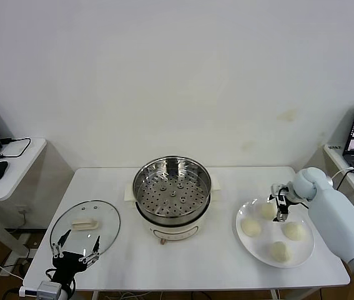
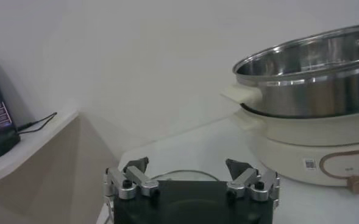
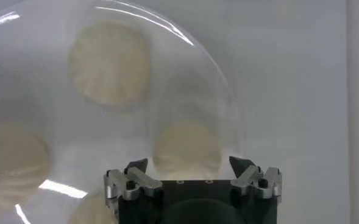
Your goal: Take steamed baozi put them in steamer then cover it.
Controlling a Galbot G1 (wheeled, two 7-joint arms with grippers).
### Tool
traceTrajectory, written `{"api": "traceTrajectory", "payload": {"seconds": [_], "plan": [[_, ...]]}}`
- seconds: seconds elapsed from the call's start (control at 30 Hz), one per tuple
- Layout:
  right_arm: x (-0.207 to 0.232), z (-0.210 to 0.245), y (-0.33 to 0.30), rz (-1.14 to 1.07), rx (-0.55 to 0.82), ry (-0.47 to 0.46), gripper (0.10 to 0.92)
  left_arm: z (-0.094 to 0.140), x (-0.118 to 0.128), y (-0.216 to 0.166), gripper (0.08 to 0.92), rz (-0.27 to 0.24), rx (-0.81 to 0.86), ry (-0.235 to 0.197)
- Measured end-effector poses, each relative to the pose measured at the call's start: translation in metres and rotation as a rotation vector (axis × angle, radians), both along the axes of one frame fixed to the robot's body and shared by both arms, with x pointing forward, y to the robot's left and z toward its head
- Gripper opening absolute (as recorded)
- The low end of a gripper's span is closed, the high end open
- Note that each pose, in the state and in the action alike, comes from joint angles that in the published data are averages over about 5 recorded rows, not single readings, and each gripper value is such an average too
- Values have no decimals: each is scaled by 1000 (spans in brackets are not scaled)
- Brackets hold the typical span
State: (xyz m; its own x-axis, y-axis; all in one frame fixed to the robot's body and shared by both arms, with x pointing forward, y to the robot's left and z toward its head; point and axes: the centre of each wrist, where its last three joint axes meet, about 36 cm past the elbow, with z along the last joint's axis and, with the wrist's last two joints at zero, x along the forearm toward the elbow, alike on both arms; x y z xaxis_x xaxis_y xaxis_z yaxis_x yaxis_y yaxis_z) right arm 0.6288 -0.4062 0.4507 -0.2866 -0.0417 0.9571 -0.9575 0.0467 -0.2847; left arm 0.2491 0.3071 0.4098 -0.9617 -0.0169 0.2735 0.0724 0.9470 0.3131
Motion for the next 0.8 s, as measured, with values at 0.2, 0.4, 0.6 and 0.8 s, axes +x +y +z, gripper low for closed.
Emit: {"api": "traceTrajectory", "payload": {"seconds": [0.2,0.4,0.6,0.8], "plan": [[0,-2,0,-9,12,1,801,-2,0,-1,823,1,-5,3],[0,-2,0,-17,21,1,649,-2,0,-1,823,2,-6,4],[0,1,-2,-23,28,-2,527,-3,0,-2,823,2,-8,5],[1,14,-3,-27,43,-11,520,-3,-1,-3,823,5,-7,7]]}}
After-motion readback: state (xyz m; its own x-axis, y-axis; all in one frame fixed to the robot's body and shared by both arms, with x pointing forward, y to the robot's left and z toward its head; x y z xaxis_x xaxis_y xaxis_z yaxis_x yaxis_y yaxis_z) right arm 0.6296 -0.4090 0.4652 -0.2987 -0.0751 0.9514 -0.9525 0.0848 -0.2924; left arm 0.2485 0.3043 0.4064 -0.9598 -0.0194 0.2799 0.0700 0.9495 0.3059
